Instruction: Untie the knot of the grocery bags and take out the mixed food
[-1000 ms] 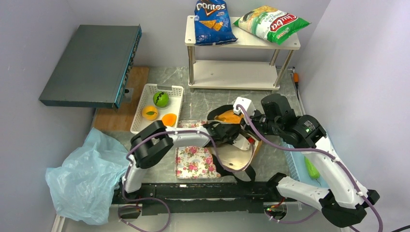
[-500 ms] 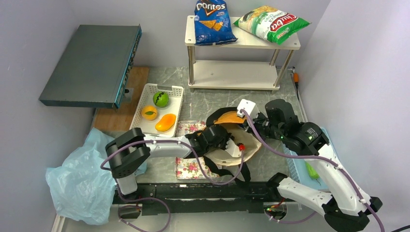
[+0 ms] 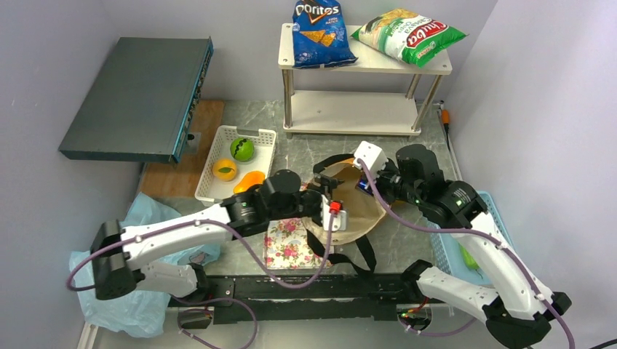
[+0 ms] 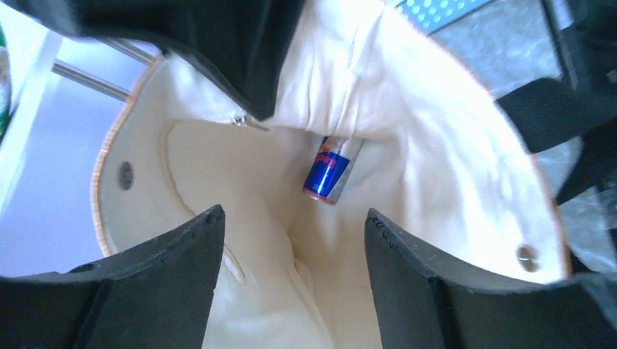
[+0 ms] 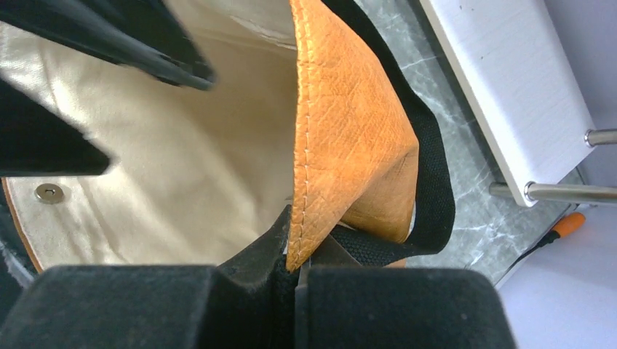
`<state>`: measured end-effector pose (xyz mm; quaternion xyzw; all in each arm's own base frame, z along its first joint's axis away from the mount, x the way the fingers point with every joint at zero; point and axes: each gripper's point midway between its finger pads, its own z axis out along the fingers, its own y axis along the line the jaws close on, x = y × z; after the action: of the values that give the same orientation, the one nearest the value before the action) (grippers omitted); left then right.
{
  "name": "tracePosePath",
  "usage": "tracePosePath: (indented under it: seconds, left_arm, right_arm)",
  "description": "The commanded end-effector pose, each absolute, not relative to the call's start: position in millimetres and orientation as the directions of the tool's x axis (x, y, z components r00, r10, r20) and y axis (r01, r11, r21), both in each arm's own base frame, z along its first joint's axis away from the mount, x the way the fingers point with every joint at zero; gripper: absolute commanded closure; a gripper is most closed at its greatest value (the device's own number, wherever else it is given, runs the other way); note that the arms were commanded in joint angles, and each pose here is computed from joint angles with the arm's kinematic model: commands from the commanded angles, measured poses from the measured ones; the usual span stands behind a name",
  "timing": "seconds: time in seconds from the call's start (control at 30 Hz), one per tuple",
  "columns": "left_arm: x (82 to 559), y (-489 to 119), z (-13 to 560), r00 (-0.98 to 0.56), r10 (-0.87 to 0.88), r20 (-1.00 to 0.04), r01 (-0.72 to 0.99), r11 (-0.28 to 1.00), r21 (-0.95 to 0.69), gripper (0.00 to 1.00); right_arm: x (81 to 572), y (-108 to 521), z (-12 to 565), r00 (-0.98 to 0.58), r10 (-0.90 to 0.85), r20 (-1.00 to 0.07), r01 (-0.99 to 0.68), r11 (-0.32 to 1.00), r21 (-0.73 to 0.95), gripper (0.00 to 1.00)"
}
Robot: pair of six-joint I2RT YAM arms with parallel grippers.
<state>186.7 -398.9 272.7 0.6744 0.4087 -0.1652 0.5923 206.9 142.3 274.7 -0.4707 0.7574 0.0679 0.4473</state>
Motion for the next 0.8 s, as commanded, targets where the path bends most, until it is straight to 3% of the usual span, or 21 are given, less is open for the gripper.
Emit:
tracePosePath:
  seconds: [0.0, 0.13, 0.23, 0.43, 0.53, 0.6, 0.73, 0.77]
  left_arm:
    - [156.5, -375.4, 295.7, 0.468, 0.289, -0.835, 0.86, 0.07, 0.506, 0.26]
    - [172.7, -332.5, 325.4, 0.269, 0.271, -0.924, 0.895, 0.284, 0.344, 0.16]
    - [190.0, -302.7, 313.4, 0.076, 0.302, -0.95, 0.893, 0.403, 0.2, 0.08]
    - [229.0, -271.0, 251.7, -0.214, 0.31, -0.926, 0.819, 0.574, 0.003, 0.04]
    - [237.7, -279.6, 237.2, -0.272, 0.31, -0.911, 0.824, 0.564, -0.055, 0.05]
    - [242.4, -288.5, 232.3, -0.268, 0.315, -0.91, 0.835, 0.547, -0.057, 0.15]
    - [236.0, -309.5, 258.1, -0.228, 0.281, -0.932, 0.887, 0.454, -0.08, 0.73]
    - [231.5, -315.7, 268.6, -0.238, 0.253, -0.938, 0.894, 0.435, -0.109, 0.84]
  right_arm:
    - [240.0, 162.4, 307.2, -0.019, -0.619, -0.785, -0.736, 0.54, -0.408, 1.0]
    - [246.2, 167.0, 314.0, 0.018, -0.626, -0.78, -0.74, 0.516, -0.431, 1.0]
    - [246.4, 168.7, 312.6, 0.053, -0.64, -0.767, -0.751, 0.48, -0.453, 1.0]
    - [245.7, 176.3, 314.0, 0.071, -0.637, -0.768, -0.776, 0.448, -0.444, 1.0]
    - [245.0, 177.5, 313.5, 0.073, -0.643, -0.762, -0.784, 0.435, -0.442, 1.0]
    - [245.2, 175.4, 314.3, 0.073, -0.651, -0.756, -0.782, 0.433, -0.448, 1.0]
    - [258.5, 154.0, 313.0, 0.053, -0.703, -0.709, -0.735, 0.453, -0.504, 1.0]
    - [263.7, 147.0, 313.0, 0.045, -0.71, -0.703, -0.725, 0.461, -0.512, 0.97]
